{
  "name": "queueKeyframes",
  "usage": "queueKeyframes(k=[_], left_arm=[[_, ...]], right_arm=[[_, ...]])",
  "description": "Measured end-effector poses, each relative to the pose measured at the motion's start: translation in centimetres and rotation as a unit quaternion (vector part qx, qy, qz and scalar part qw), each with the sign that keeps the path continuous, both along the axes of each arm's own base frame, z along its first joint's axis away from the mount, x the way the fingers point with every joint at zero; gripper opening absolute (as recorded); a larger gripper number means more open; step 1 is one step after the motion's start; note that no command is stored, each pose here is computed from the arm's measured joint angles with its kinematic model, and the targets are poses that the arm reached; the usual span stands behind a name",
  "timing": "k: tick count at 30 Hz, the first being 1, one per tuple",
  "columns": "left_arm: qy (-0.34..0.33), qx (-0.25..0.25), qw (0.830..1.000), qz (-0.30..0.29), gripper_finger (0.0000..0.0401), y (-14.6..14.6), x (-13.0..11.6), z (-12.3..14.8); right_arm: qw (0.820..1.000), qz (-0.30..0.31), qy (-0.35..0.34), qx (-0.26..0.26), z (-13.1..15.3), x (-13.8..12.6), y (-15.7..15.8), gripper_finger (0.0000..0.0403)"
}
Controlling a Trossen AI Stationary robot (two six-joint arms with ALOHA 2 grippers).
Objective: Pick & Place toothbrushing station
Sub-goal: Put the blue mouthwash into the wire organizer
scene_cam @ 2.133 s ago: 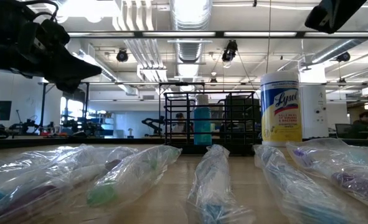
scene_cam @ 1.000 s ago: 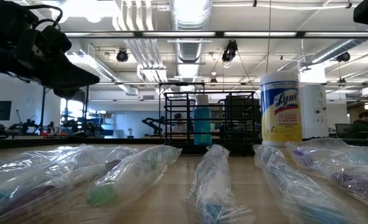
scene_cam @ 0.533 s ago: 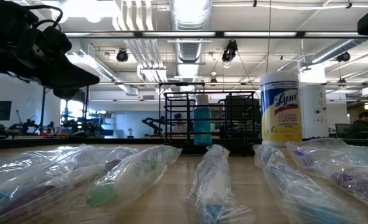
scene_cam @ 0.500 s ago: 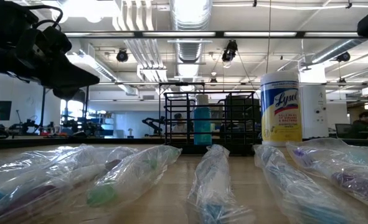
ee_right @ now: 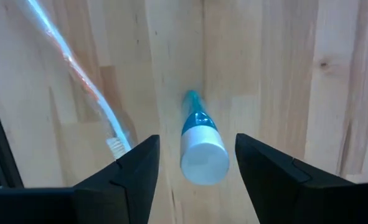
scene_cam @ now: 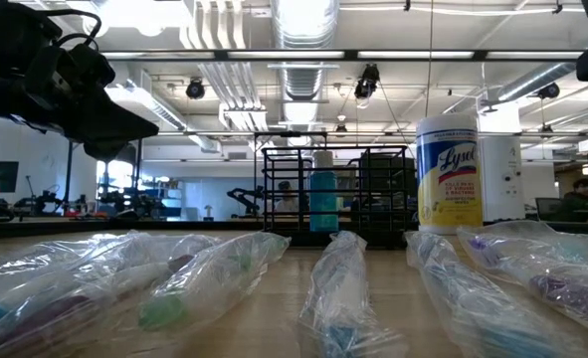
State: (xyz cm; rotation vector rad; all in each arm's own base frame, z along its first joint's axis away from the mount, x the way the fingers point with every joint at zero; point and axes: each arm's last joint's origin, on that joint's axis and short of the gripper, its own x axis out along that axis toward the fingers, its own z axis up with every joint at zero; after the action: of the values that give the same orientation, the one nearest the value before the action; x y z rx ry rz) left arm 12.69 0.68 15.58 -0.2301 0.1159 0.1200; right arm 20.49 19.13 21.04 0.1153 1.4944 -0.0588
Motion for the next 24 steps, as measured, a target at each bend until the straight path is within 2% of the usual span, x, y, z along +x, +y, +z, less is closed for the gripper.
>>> queueKeyframes(k=[5,14,20,24], left_arm=[[0.000,-0.002,1.000,0.000,0.0021,0.0,0.0,0.0],[0.000,-0.001,1.000,0.000,0.0020,0.0,0.0,0.0],[0.000,-0.001,1.000,0.000,0.0019,0.0,0.0,0.0],[0.000,-0.001,1.000,0.000,0.0020,0.0,0.0,0.0]], right_arm=[[1.000,-0.001,0.000,0.000,0.0,0.0,-0.1,0.0184],[1.000,0.007,0.008,-0.003,-0.3,0.1,0.0,0.0088],[1.000,0.022,-0.005,0.003,0.5,0.0,-0.1,0.0088],[0.997,0.042,-0.057,-0.010,2.0,0.0,-0.5,0.0088]])
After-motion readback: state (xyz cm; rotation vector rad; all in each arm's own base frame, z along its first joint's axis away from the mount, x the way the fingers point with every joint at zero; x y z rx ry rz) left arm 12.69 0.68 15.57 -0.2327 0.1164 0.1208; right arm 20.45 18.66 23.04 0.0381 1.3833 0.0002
